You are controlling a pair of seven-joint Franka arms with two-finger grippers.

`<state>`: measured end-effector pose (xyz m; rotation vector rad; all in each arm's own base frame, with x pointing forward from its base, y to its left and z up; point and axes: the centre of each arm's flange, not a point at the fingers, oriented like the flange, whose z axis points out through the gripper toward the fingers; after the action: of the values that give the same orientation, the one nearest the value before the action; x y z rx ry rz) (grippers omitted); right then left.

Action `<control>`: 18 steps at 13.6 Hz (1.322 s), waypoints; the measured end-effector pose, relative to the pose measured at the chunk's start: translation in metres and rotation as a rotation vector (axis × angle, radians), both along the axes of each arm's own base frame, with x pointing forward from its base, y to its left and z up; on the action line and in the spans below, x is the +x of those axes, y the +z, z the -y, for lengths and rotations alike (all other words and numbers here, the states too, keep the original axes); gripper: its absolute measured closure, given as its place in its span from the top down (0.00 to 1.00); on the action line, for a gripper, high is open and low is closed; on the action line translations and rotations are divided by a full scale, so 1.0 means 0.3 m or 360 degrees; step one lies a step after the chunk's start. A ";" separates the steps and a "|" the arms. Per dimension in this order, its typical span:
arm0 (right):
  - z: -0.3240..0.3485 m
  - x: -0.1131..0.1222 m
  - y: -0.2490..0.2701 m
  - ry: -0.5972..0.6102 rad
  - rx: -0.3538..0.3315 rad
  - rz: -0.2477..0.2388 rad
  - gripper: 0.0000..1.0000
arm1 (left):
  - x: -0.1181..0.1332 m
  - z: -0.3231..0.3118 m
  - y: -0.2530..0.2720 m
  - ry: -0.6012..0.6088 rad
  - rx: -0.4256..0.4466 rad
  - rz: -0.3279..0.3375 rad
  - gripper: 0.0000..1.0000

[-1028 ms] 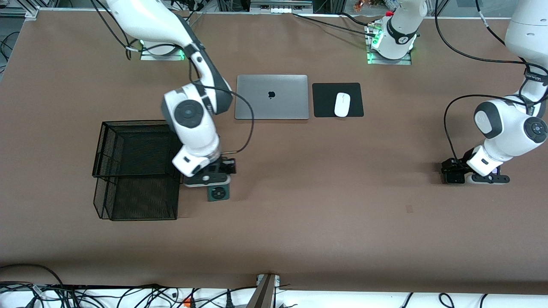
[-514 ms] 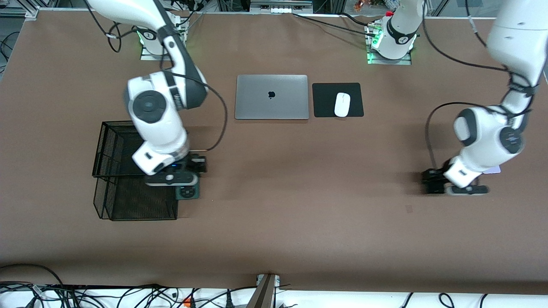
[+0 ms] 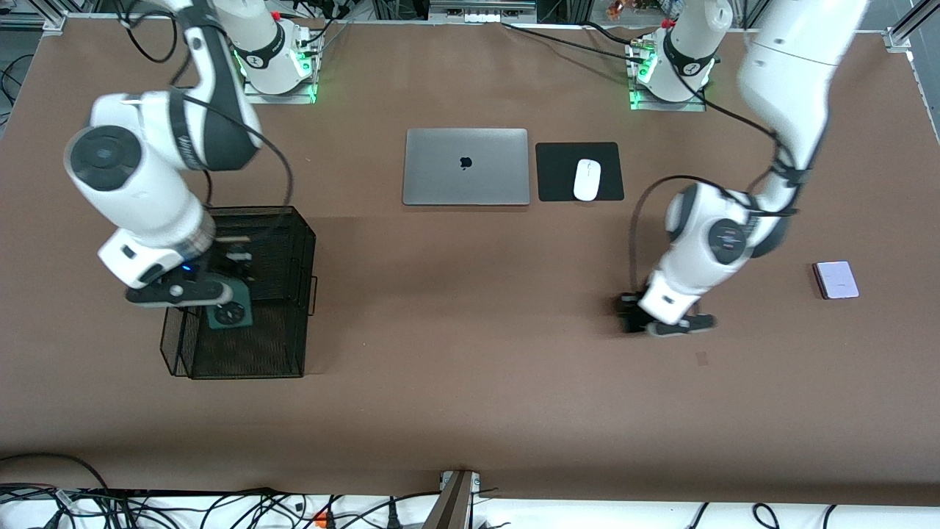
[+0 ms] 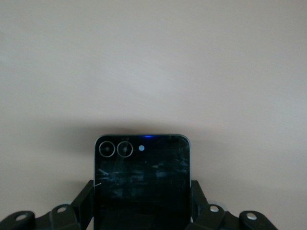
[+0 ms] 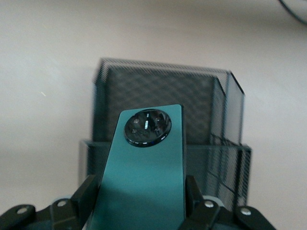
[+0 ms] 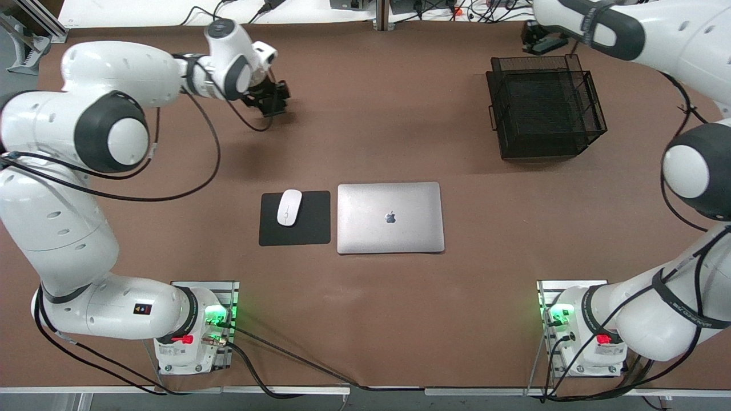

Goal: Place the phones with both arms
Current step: 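Drop the teal phone in the basket while the left gripper sets the flip phone down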

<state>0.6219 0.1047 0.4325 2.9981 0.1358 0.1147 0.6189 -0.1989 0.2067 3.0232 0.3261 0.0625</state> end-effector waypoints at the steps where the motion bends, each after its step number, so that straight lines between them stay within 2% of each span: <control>1: 0.083 -0.039 -0.029 -0.0018 0.0009 -0.0040 0.78 | -0.014 0.129 0.015 0.0018 0.0001 -0.0031 0.80; 4: 0.248 -0.160 -0.143 -0.0088 0.0056 -0.0131 0.78 | -0.060 0.506 0.068 0.0059 0.0004 -0.0086 0.80; 6: 0.264 -0.198 -0.195 -0.0102 0.0075 -0.0151 0.78 | -0.101 0.696 0.066 0.0045 0.0008 -0.0078 0.80; 9: 0.273 -0.191 -0.210 -0.0111 0.0087 -0.0102 0.78 | -0.186 0.899 0.027 -0.0054 0.0013 -0.0050 0.80; 11: 0.306 -0.180 -0.227 -0.0128 0.0164 -0.0080 0.78 | -0.251 1.014 0.004 -0.0137 0.0027 -0.0024 0.80; 14: 0.353 -0.170 -0.283 -0.0145 0.0283 -0.0096 0.78 | -0.338 1.170 -0.045 -0.0218 0.0082 0.0060 0.80; 15: 0.357 -0.169 -0.300 -0.0154 0.0286 -0.0107 0.78 | -0.355 1.212 -0.063 -0.0226 0.0090 0.0087 0.80; 18: 0.358 -0.161 -0.324 -0.0163 0.0273 -0.0110 0.87 | -0.370 1.266 -0.120 -0.0241 0.0098 0.0115 0.80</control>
<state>0.5738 -0.0028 0.3353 3.1738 -0.0217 0.0121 0.5079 -0.5786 0.1706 3.0862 0.0906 0.1721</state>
